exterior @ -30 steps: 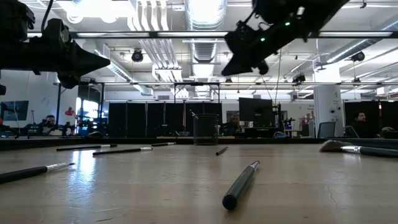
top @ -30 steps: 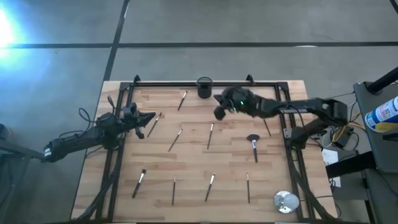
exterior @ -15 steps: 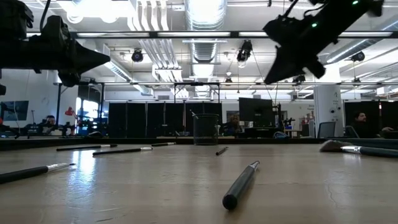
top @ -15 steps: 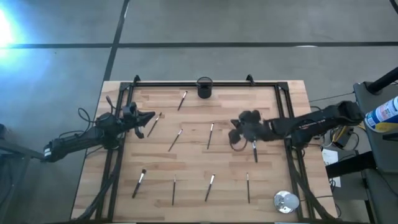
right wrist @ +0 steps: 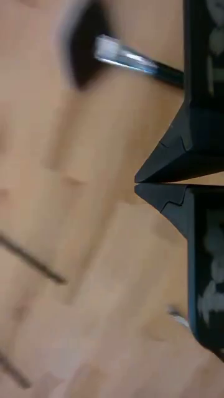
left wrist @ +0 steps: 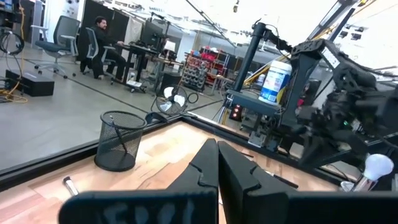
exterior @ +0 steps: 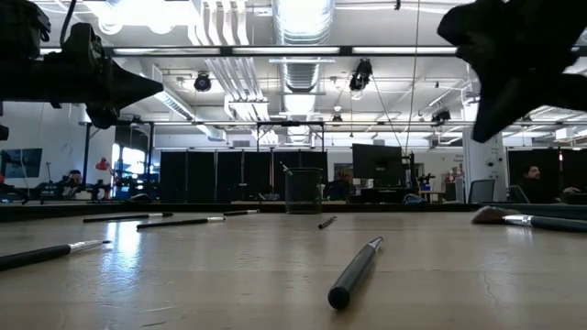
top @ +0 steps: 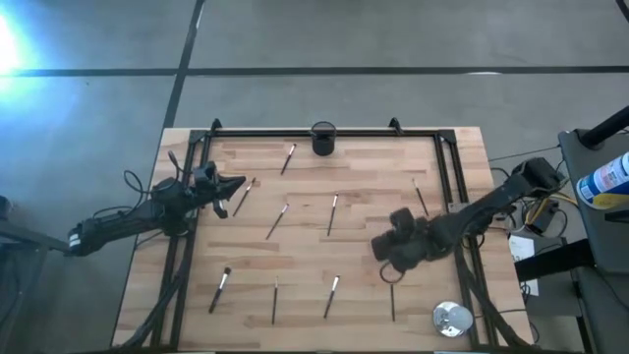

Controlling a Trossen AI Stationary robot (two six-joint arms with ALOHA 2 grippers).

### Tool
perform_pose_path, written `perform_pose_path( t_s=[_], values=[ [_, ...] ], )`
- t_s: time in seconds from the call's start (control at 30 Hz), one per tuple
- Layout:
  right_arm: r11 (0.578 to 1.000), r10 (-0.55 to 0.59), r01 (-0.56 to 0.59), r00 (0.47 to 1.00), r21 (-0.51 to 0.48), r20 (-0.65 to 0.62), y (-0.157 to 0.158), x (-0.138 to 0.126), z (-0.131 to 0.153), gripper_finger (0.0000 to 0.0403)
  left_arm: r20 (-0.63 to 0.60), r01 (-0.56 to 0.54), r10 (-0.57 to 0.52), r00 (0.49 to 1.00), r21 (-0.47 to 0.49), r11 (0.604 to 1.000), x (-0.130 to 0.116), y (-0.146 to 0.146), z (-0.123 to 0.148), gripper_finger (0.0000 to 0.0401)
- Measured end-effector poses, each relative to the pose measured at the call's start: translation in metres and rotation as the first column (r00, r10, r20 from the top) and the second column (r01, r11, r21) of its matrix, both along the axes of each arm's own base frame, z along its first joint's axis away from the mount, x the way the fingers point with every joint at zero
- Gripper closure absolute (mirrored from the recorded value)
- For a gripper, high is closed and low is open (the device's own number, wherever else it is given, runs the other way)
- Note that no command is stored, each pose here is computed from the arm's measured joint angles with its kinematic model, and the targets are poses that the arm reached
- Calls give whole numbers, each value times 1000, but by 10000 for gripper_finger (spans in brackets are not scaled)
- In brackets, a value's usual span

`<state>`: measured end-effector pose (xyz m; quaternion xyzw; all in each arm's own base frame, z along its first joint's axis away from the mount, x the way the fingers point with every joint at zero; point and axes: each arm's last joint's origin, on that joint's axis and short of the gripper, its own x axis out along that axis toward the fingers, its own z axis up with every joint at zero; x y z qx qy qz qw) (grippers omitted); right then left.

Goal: Put items in baskets/containers
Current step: Put the black highlighter brush into the black pen holder

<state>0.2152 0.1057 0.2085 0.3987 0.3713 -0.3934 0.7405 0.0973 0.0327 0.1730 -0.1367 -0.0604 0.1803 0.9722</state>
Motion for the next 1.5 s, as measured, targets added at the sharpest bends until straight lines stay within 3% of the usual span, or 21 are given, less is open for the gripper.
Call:
perform_pose_path(
  t_s=[0.1,0.2,0.47,0.93,1.1,1.5],
  values=[
    [995,-18,26,996,97,-85,17,2,-4,387,0,3,-3,1000,-2,1000,0,0,0,401],
    [988,-63,87,981,128,-184,28,4,-9,369,-3,4,-4,1000,-10,1000,1,0,0,401],
    [971,-222,237,907,-1,-358,5,-9,-36,306,8,4,-4,1000,-9,1000,1,0,1,401],
    [966,-218,243,951,93,-219,-66,-38,-63,223,4,22,-21,1000,-47,999,2,0,-1,401],
    [964,-231,258,936,72,-264,-70,-42,-78,238,-13,22,-22,1000,-48,999,4,1,-2,401],
    [980,-176,195,947,43,-268,-70,-40,-83,343,-54,20,-24,998,-76,997,10,2,-6,395]
  ],
)
